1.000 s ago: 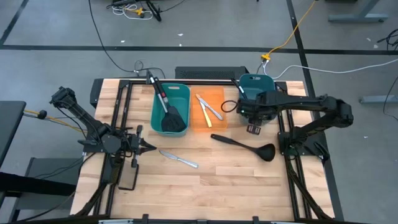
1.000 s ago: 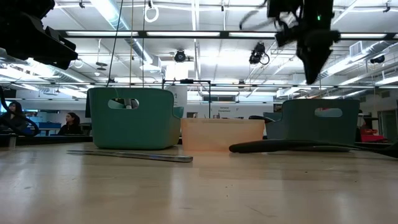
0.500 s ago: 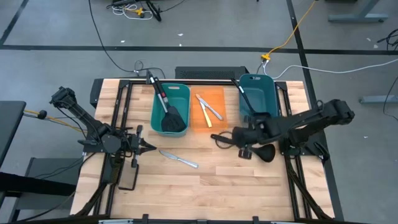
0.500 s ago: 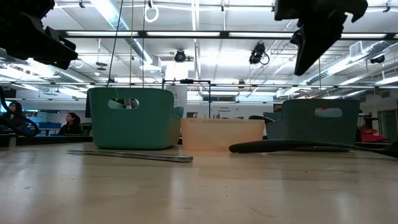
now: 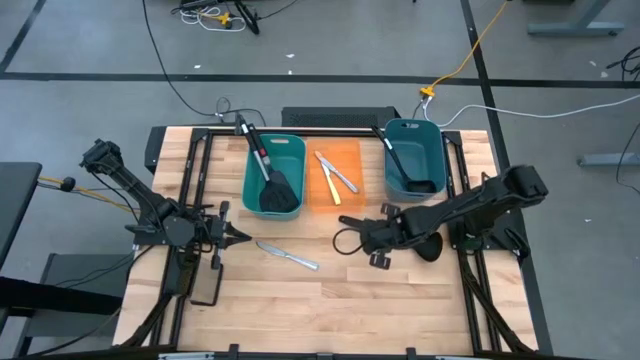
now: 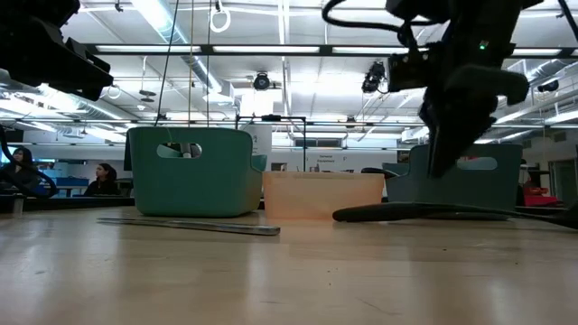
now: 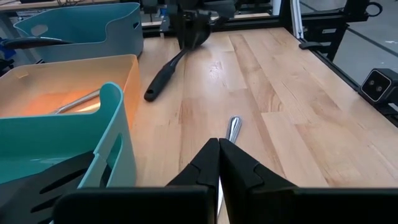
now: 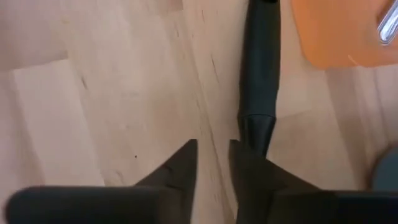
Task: Pick & Place Kitchen Items
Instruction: Put the black serving spoon into the blue bin
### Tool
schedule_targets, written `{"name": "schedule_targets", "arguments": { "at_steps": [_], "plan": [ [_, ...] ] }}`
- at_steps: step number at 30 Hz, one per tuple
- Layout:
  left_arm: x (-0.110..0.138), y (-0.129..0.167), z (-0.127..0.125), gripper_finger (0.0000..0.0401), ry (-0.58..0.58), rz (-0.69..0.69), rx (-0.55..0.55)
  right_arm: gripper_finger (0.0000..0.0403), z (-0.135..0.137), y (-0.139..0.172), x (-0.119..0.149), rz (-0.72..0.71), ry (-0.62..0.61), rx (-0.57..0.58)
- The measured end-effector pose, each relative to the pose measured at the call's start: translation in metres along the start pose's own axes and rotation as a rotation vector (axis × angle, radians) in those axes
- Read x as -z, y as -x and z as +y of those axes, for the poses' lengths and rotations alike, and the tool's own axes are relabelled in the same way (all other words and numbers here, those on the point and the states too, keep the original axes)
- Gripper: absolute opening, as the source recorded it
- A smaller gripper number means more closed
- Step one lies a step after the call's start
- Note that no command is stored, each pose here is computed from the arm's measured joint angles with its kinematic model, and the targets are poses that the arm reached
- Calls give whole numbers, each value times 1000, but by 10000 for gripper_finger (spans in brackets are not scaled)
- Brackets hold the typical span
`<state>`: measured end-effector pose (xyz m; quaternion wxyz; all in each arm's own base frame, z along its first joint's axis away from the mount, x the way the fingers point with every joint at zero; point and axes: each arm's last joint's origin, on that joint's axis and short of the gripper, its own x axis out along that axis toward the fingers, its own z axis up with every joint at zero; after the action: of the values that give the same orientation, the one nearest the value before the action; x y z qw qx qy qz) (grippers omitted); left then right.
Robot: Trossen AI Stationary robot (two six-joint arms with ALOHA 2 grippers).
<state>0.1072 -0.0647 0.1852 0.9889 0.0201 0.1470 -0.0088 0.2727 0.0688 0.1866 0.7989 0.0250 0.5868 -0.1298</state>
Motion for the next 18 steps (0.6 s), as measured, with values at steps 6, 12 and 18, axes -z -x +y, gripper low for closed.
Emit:
{"name": "schedule_targets", "arguments": {
  "at_steps": [6, 12, 18],
  "plan": [
    [0, 0, 0, 12, 0, 0, 0, 185, 3, -19, 1, 37, 2, 86],
    [0, 0, 0, 12, -1, 2, 0, 229, 2, -26, 0, 43, -3, 127],
    [0, 0, 0, 12, -1, 2, 0, 224, -5, -28, 0, 73, -14, 135]
  ]
}}
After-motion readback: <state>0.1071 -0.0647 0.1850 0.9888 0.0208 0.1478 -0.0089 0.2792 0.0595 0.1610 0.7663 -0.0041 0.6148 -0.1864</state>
